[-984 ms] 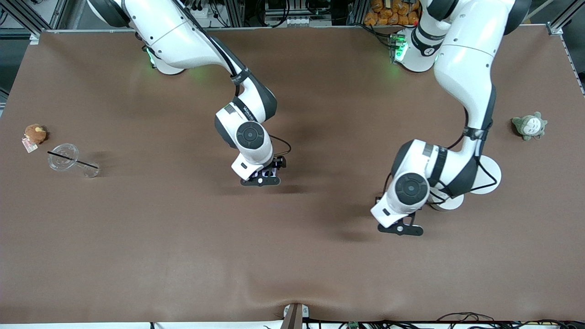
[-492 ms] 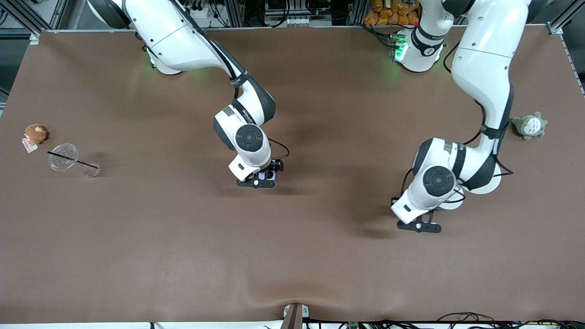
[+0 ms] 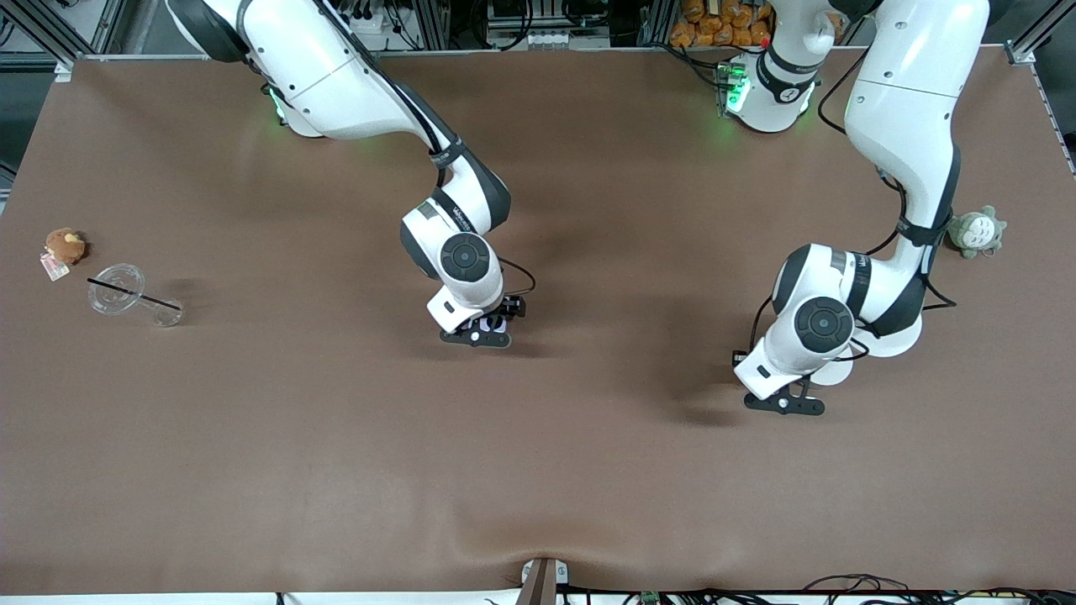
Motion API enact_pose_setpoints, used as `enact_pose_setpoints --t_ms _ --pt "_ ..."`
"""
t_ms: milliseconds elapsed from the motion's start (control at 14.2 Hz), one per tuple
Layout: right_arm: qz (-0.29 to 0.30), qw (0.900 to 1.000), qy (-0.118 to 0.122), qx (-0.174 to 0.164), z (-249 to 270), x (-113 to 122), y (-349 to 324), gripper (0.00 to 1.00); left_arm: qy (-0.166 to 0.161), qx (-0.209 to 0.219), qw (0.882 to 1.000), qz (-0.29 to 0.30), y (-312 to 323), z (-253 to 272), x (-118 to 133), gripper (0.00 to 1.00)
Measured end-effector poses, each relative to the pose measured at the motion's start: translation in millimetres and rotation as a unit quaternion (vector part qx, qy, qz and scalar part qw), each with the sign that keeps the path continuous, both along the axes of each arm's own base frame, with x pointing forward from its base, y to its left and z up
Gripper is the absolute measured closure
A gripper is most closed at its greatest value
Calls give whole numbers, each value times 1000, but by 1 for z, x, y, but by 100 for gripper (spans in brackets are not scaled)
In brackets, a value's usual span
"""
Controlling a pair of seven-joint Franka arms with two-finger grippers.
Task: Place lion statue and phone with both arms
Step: 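Lift the lion with the left gripper while the right gripper grasps the phone, then carry the lion toward the white cup while the right gripper carries the phone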
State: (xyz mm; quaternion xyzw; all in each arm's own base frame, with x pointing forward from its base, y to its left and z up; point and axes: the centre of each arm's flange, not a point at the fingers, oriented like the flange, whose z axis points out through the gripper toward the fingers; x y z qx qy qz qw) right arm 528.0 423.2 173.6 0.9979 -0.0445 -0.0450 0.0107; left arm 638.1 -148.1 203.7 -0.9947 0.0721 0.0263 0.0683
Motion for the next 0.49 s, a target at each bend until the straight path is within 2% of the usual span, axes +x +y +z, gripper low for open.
enact_pose_setpoints --t_ms 492 --pt "0 1000 0 -4 -4 -1 0 0 4 1 1000 9 14 0 -4 63"
